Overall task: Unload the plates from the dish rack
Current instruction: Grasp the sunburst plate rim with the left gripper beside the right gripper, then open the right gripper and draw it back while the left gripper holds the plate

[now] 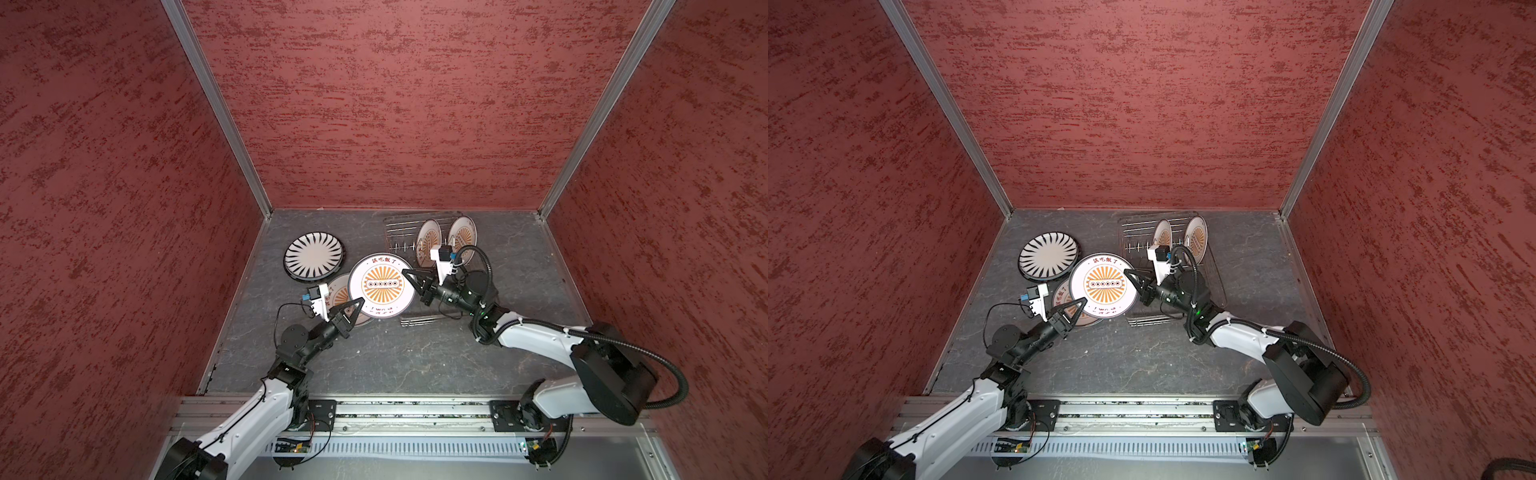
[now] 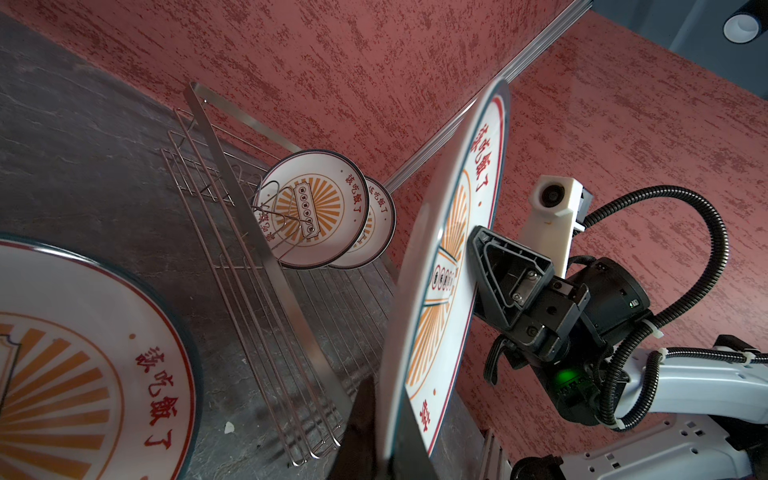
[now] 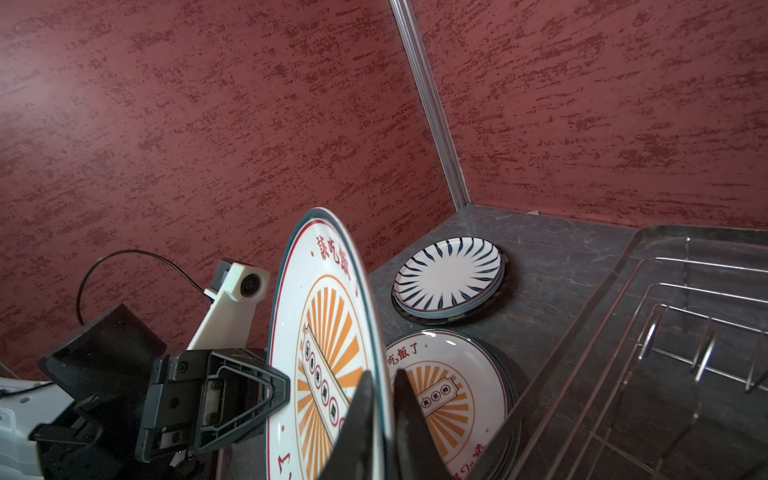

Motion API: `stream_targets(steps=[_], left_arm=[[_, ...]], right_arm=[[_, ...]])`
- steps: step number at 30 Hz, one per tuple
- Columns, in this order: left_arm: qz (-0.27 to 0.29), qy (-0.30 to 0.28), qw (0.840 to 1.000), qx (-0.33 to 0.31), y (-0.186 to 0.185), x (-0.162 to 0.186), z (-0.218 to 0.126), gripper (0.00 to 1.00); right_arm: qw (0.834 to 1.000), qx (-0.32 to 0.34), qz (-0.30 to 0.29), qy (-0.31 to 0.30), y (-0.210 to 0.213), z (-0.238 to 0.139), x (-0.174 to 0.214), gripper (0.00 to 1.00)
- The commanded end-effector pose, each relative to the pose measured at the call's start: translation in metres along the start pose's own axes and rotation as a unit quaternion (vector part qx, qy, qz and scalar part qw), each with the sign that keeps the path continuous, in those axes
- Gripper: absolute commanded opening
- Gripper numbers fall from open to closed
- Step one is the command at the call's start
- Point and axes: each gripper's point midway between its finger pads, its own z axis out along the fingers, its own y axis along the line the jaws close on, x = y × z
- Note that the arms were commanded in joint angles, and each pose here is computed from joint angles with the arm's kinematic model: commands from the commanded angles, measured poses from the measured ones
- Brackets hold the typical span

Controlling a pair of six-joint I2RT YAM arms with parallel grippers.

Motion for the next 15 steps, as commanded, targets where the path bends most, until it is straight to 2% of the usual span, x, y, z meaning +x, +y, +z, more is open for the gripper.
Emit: stream_targets(steps=[1, 5, 7, 15], left_arm=[[0.004, -0.010, 1.000, -0.020, 0.008, -0.002, -0.003, 0.00], [0.007, -0.021, 1.000, -0.020, 0.006, -0.005, -0.007, 0.00], [0.008, -0.026, 0.999, -0.021, 0.006, -0.007, -0.009, 0.00], [0.008, -0.037, 0.999, -0.026, 0.007, -0.009, -0.014, 0.00]], right_arm=[[0.999, -0.020, -0.027, -0.006, 0.012, 0.007, -0.013, 0.32], [0.999, -0.019, -0.028, 0.003, 0.012, 0.009, -0.012, 0.67], [1.000, -0.012, -0.026, 0.009, 0.010, 0.010, -0.012, 0.97], [1.000, 0.010, -0.028, 0.003, 0.003, 0.008, -0.016, 0.99]])
